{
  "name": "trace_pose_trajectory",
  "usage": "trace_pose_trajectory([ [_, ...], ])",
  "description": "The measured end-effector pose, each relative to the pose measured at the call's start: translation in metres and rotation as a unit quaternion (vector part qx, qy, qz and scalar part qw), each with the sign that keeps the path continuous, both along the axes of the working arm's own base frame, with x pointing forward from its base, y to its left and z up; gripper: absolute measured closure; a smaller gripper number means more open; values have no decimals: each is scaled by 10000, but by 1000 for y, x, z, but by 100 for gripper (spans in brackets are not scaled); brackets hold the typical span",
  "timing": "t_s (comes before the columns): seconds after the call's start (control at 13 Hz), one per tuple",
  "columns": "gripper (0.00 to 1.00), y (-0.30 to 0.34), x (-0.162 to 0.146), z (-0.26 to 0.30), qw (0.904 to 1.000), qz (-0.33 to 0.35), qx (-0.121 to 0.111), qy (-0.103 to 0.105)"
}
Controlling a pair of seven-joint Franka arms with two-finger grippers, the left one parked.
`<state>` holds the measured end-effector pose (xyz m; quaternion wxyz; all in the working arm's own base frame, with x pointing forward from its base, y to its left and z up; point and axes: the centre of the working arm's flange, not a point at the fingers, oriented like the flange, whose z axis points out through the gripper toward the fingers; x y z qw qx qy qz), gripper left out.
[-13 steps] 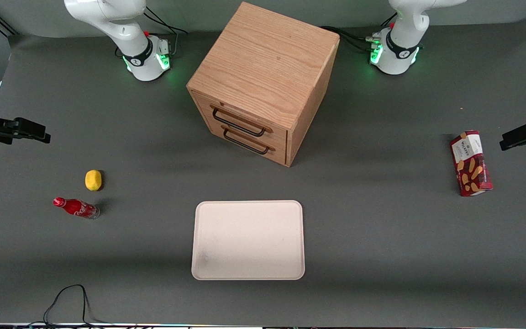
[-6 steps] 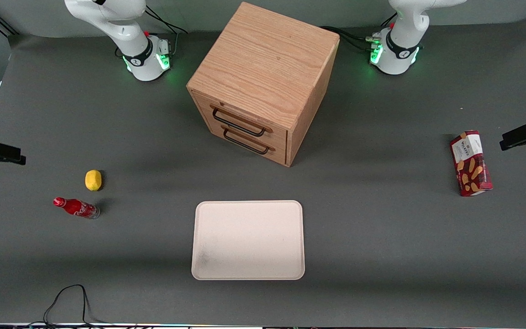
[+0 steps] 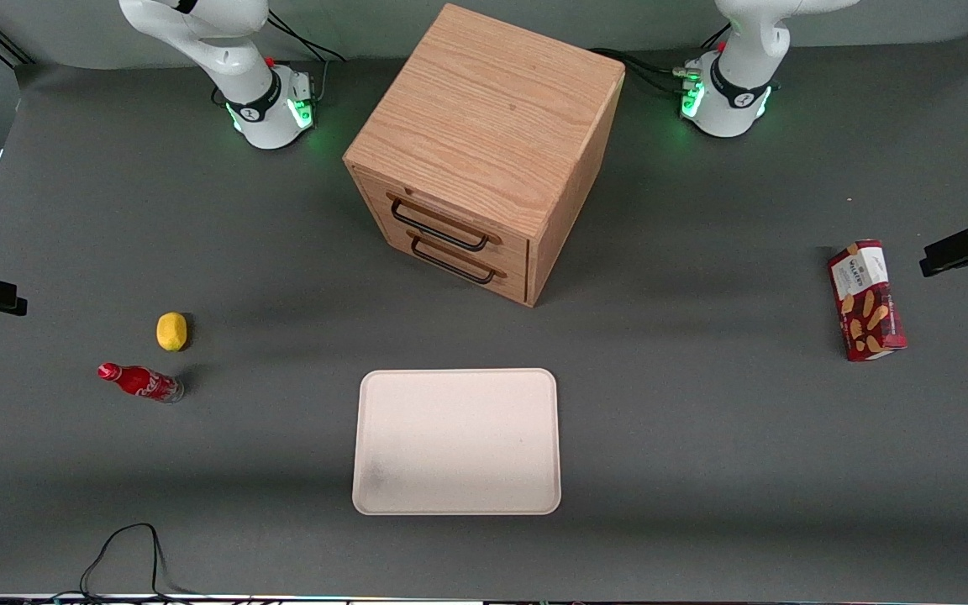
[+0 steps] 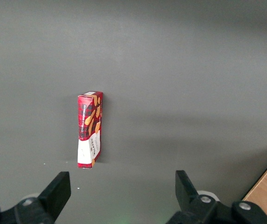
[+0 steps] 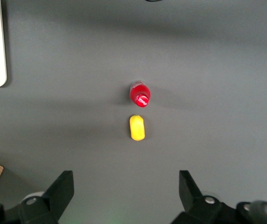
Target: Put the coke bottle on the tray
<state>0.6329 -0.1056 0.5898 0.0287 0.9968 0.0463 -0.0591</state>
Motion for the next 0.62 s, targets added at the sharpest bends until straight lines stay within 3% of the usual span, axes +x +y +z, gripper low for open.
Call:
trace_pose_trajectory([
  [0.38,0,-41,-1,-46,9996,180,74,192],
  [0.62,0,-43,5,-96,9997,246,53,69],
])
